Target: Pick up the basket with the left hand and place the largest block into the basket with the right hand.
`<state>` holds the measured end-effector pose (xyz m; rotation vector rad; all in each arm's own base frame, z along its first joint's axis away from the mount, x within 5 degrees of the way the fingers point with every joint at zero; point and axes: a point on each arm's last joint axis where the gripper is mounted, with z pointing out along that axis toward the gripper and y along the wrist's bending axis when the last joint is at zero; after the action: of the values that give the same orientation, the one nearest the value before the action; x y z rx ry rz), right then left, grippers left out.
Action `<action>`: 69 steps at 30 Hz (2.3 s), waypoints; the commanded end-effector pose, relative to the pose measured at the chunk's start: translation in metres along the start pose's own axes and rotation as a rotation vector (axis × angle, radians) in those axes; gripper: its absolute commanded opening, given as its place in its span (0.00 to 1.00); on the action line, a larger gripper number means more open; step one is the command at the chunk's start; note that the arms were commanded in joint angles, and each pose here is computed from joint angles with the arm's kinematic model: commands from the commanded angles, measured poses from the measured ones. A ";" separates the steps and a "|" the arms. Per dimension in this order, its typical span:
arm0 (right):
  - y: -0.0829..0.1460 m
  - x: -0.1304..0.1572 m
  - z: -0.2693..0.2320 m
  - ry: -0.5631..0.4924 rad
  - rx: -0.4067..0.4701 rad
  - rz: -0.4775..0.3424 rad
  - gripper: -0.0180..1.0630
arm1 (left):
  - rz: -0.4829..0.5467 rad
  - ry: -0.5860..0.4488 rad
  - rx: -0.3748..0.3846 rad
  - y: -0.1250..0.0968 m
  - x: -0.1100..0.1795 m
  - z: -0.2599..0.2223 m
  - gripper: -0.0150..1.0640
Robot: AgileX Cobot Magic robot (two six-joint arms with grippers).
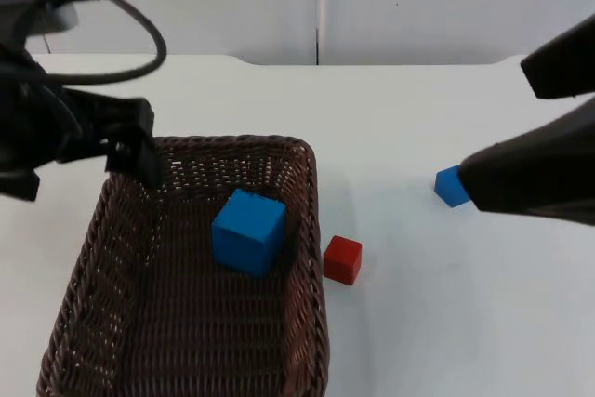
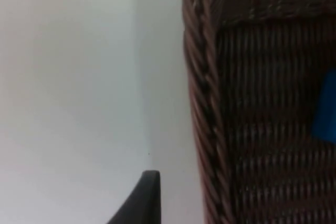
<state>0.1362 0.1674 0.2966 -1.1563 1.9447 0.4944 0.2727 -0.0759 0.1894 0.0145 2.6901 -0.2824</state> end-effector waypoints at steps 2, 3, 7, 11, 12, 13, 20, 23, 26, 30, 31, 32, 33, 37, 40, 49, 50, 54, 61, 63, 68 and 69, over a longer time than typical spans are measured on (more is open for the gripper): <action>-0.001 -0.005 -0.010 -0.068 0.023 0.005 0.77 | 0.003 -0.020 0.008 -0.002 0.000 -0.014 0.99; -0.001 -0.007 -0.014 -0.090 0.029 0.003 0.77 | 0.007 -0.025 0.010 -0.002 0.000 -0.019 0.99; 0.000 -0.011 -0.034 -0.167 0.045 -0.006 0.77 | 0.024 -0.042 0.014 -0.004 0.001 -0.034 0.99; 0.004 -0.012 -0.059 -0.243 0.054 -0.013 0.77 | 0.036 -0.112 0.035 -0.006 0.003 -0.062 0.99; 0.004 -0.012 -0.059 -0.243 0.054 -0.013 0.77 | 0.036 -0.112 0.035 -0.006 0.003 -0.062 0.99; 0.005 -0.012 -0.065 -0.259 0.055 -0.016 0.77 | 0.039 -0.141 0.042 -0.007 0.004 -0.071 0.99; 0.012 -0.004 -0.093 -0.289 0.041 -0.033 0.77 | 0.110 -0.283 0.072 -0.009 0.017 -0.121 0.99; 0.013 -0.002 -0.098 -0.286 0.033 -0.032 0.77 | 0.143 -0.325 0.080 -0.009 0.023 -0.137 0.99; 0.016 0.003 -0.103 -0.261 0.016 -0.034 0.77 | 0.200 -0.411 0.092 -0.009 0.037 -0.168 0.99; 0.018 0.007 -0.104 -0.238 0.003 -0.024 0.77 | 0.240 -0.484 0.104 -0.008 0.052 -0.193 0.99; 0.018 0.008 -0.104 -0.227 -0.002 -0.022 0.77 | 0.247 -0.498 0.106 -0.008 0.055 -0.197 0.99; 0.019 0.009 -0.104 -0.213 -0.009 -0.023 0.77 | 0.255 -0.525 0.110 -0.007 0.061 -0.205 0.99; 0.019 0.010 -0.104 -0.203 -0.012 -0.025 0.77 | 0.260 -0.546 0.115 -0.006 0.067 -0.212 0.99; 0.021 0.014 -0.109 -0.193 -0.021 -0.027 0.77 | 0.274 -0.596 0.118 -0.003 0.086 -0.226 0.99; 0.022 0.020 -0.112 -0.215 -0.014 -0.029 0.77 | 0.280 -0.609 0.112 0.001 0.099 -0.225 0.99; 0.032 0.066 -0.121 -0.254 -0.013 0.025 0.77 | 0.295 -0.643 0.122 0.013 0.148 -0.222 0.99; 0.032 0.066 -0.121 -0.254 -0.013 0.025 0.77 | 0.295 -0.643 0.122 0.013 0.148 -0.222 0.99; 0.037 0.080 -0.137 -0.302 -0.016 0.031 0.77 | 0.313 -0.657 0.125 0.018 0.171 -0.230 0.99; 0.041 0.097 -0.155 -0.327 -0.004 0.041 0.77 | 0.341 -0.651 0.085 0.026 0.194 -0.234 0.99; 0.041 0.106 -0.161 -0.317 0.019 0.059 0.77 | 0.364 -0.682 0.081 0.028 0.201 -0.236 0.99; 0.040 0.116 -0.167 -0.312 0.052 0.082 0.77 | 0.419 -0.704 0.058 0.030 0.208 -0.238 0.99; 0.040 0.118 -0.168 -0.310 0.056 0.081 0.77 | 0.419 -0.692 0.062 0.030 0.210 -0.238 0.99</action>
<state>-0.0026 0.0132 0.3026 -0.9177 1.7206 0.6345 -0.0144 -0.0066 0.3075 0.4032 1.9300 -0.1990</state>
